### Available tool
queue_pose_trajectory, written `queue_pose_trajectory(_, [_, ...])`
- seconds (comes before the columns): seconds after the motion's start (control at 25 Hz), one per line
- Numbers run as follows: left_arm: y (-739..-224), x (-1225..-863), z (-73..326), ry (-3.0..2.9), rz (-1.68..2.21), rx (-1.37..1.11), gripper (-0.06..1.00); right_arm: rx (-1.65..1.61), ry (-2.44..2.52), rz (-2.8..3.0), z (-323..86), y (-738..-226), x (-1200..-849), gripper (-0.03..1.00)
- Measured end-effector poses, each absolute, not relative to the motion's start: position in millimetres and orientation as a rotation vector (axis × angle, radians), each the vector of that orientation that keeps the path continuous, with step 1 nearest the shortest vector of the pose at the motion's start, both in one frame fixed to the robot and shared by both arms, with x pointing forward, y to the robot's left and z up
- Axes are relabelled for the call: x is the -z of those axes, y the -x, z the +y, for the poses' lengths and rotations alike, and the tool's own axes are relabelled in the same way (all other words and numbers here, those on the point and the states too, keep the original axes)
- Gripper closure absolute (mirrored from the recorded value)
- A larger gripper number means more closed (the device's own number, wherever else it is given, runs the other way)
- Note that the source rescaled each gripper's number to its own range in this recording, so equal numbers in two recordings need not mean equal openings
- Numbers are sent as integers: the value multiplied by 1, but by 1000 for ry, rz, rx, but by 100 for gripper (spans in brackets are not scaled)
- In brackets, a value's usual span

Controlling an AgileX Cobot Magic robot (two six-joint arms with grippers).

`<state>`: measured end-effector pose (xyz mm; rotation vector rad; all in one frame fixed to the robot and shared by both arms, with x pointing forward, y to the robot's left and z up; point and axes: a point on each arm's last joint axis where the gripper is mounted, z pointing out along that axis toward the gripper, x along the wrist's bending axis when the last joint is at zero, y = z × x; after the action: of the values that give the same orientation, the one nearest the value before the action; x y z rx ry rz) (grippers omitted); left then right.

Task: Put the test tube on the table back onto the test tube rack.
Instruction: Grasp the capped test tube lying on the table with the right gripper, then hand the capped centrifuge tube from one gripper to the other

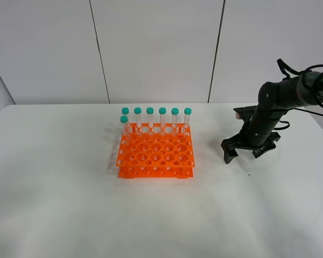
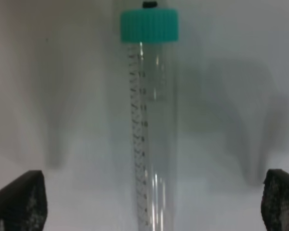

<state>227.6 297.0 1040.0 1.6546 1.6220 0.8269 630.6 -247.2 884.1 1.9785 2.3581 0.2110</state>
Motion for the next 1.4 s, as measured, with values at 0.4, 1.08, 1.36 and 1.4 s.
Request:
queue_pose_trajectory(0.4, [-228,-1040,297,-1655,1622,-827,-6,-220,-1972,2349,-247,-633,-876,0])
queue_pose_trajectory(1.08, [-228,-1040,297,-1655,1622,-827,-6,-243,-1878,2404,-246,-634,-919,93])
queue_pose_trajectory(1.36, [-228,-1040,297,-1655,1622,-827,-6,-409,-1769,2319,-250,-602,-1028,93])
queue_pose_trajectory(1.4, [-228,-1040,297,-1655,1622,-827,-6,-407,-1768,2323,-251,-595,-1038,93])
